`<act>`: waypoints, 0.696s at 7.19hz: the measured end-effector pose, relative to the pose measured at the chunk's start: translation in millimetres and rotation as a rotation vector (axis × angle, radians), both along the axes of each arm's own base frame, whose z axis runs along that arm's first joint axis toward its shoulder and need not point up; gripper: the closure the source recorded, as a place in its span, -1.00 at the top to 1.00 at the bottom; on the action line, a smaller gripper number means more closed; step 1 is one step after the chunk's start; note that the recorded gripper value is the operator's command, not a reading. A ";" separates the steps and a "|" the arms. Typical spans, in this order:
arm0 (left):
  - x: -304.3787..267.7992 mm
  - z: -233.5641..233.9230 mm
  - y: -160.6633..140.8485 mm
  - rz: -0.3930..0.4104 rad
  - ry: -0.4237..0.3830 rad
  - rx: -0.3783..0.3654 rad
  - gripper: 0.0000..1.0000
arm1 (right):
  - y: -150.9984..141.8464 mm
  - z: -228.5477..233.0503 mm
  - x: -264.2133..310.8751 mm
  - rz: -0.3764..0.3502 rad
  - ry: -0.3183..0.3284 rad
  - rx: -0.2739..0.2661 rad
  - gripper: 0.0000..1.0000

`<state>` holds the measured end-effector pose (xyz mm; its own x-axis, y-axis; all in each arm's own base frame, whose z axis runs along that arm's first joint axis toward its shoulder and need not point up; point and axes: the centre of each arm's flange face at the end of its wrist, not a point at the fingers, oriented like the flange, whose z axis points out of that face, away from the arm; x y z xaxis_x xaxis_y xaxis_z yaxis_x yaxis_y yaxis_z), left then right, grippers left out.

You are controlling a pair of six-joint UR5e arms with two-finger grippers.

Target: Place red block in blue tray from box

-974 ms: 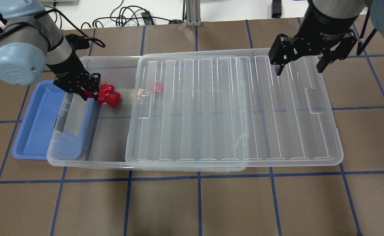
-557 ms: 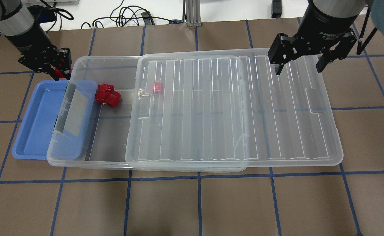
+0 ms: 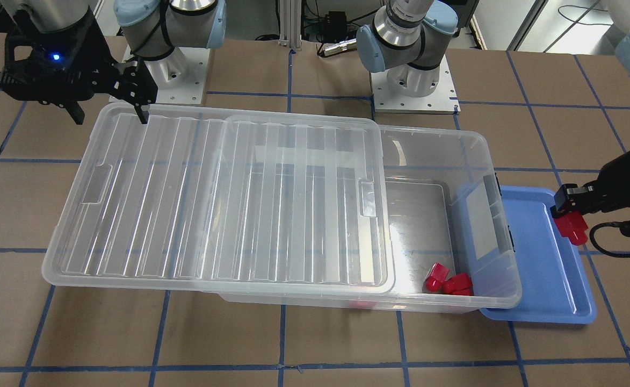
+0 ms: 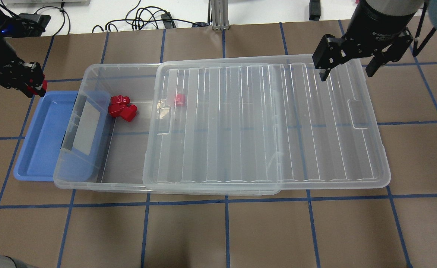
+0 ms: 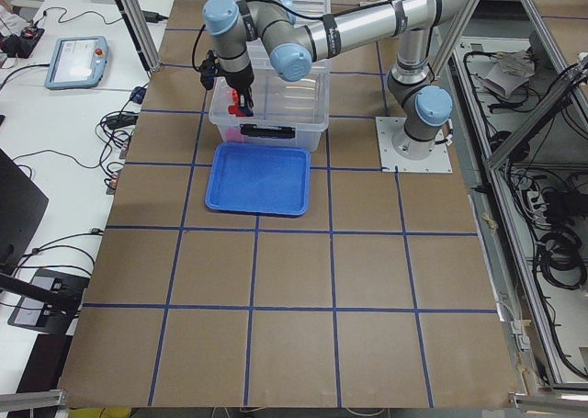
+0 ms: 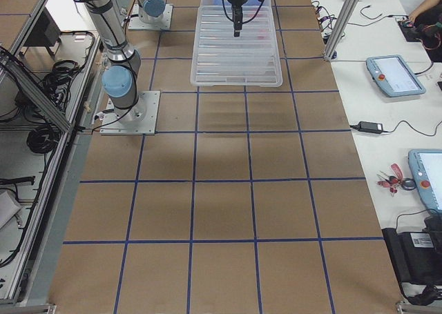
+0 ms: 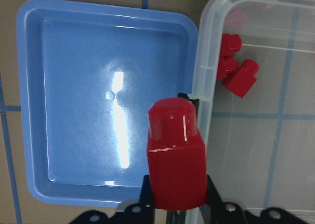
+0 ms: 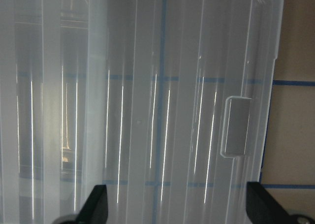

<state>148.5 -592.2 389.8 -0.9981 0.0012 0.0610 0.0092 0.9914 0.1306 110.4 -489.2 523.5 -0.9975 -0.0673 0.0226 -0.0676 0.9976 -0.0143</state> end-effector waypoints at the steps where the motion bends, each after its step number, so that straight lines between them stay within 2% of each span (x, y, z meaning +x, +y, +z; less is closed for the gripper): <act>1: 21.1 -20.4 -2.0 -0.005 0.014 0.017 -1.00 | -4.4 -5.5 -27.3 0.037 0.005 0.011 1.00; 2: 32.5 -45.6 -5.9 -0.007 0.025 0.031 -1.00 | -7.3 -19.2 -61.0 0.068 0.003 0.034 1.00; 5: 43.1 -122.5 -13.3 -0.014 0.043 0.058 -1.00 | 1.0 -101.9 -159.5 0.056 -0.015 0.068 1.00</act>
